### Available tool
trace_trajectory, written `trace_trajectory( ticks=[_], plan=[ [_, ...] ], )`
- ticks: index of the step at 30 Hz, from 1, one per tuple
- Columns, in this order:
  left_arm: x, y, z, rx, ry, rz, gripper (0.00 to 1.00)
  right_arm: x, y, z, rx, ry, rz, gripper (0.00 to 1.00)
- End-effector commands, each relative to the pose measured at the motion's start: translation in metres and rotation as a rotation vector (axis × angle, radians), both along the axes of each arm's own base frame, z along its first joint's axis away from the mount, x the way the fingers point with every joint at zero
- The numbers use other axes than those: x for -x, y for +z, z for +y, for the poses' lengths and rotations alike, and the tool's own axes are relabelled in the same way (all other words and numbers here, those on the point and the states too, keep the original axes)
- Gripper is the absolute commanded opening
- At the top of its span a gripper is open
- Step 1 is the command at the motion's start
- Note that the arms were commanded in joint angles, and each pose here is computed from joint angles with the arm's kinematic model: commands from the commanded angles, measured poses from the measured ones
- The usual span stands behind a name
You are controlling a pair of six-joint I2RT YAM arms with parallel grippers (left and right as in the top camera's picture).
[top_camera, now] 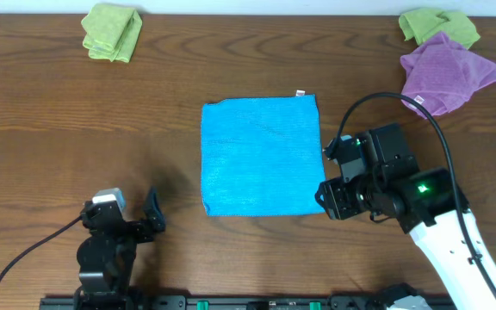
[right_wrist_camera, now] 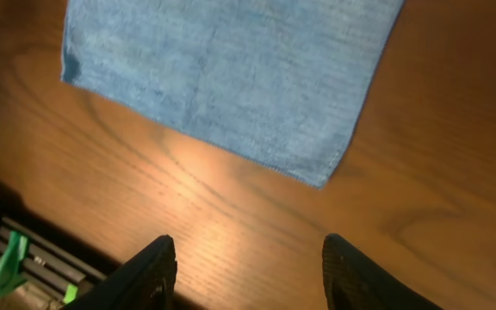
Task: Fold the cloth
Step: 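Release the flattened blue cloth and withdraw the right gripper, then move both grippers to the near corners of the blue cloth and grasp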
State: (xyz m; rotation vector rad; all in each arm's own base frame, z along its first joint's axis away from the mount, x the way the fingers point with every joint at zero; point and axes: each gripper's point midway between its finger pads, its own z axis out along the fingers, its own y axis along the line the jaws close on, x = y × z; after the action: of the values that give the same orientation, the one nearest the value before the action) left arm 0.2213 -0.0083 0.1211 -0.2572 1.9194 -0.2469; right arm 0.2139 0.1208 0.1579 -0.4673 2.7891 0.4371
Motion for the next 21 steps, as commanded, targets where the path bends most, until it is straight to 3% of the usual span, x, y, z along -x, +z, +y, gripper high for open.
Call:
trace_trajectory(
  ticks=[1,4,5,8,10,14,18,21],
  plan=[
    [0.003,-0.008,-0.026,0.294,-0.051,0.050,0.95,0.008,0.003,0.010,-0.055,0.023,0.027,0.55],
    [0.002,-0.005,-0.026,0.393,-0.018,0.050,0.95,0.013,0.006,0.018,-0.103,0.041,0.048,0.57],
    [0.002,-0.003,-0.026,0.419,-0.010,0.045,0.95,0.014,0.007,0.020,-0.114,0.045,0.052,0.64],
    [-0.002,0.004,-0.020,0.416,0.020,0.010,0.95,0.015,0.007,0.021,-0.123,0.048,0.056,0.70],
    [-0.005,0.013,-0.019,0.414,0.021,-0.032,0.95,0.016,0.008,0.022,-0.132,0.052,0.063,0.80],
    [-0.004,0.027,-0.042,0.428,-0.133,-0.067,0.95,0.017,0.008,0.024,-0.142,0.055,0.068,0.81],
    [0.010,0.004,-0.077,0.451,-0.337,0.054,0.95,0.008,0.008,0.020,-0.116,0.046,0.027,0.74],
    [0.010,-0.011,-0.081,0.457,-0.353,0.132,0.95,-0.003,0.011,0.020,-0.129,0.031,-0.012,0.76]
  ],
)
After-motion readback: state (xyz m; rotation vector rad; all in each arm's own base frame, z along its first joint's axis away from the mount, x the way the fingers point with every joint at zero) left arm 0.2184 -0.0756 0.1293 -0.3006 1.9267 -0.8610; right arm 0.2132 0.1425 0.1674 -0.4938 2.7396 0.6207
